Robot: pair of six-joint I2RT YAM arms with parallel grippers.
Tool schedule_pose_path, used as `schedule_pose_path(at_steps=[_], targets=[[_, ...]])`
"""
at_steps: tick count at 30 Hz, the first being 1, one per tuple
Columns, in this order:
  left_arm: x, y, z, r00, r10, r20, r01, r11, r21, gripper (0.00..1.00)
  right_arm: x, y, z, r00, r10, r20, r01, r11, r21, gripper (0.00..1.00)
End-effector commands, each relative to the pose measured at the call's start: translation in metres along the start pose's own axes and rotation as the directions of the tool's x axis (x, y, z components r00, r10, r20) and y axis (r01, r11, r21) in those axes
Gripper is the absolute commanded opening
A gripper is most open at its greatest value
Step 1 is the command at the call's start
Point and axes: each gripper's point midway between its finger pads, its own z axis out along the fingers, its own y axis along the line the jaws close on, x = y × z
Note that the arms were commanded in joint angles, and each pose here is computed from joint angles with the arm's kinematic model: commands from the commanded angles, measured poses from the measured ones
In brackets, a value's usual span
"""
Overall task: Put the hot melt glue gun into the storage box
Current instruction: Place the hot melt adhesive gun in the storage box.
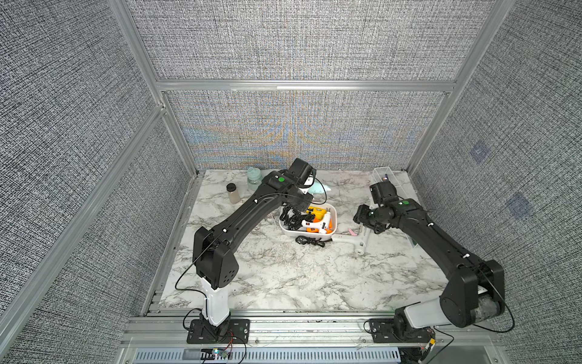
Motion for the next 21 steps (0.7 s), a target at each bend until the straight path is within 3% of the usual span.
schedule_pose_path(at_steps=[1, 8, 21], targets=[[0.003, -0.004, 0.022, 0.997, -0.076, 0.01, 0.076, 0.997, 0.033, 0.0, 0.0, 0.0, 0.002, 1.0, 0.003, 0.004, -0.003, 1.0, -0.005, 0.6], [0.028, 0.006, 0.072, 0.986, -0.162, -0.049, 0.162, 0.987, 0.004, 0.0, 0.002, -0.001, 0.004, 1.0, 0.002, -0.003, -0.002, 1.0, -0.004, 0.6], [0.001, -0.019, 0.116, 0.947, -0.32, -0.037, 0.322, 0.935, 0.151, 0.0, 0.003, -0.001, 0.005, 1.0, 0.003, -0.007, -0.003, 1.0, -0.003, 0.6]])
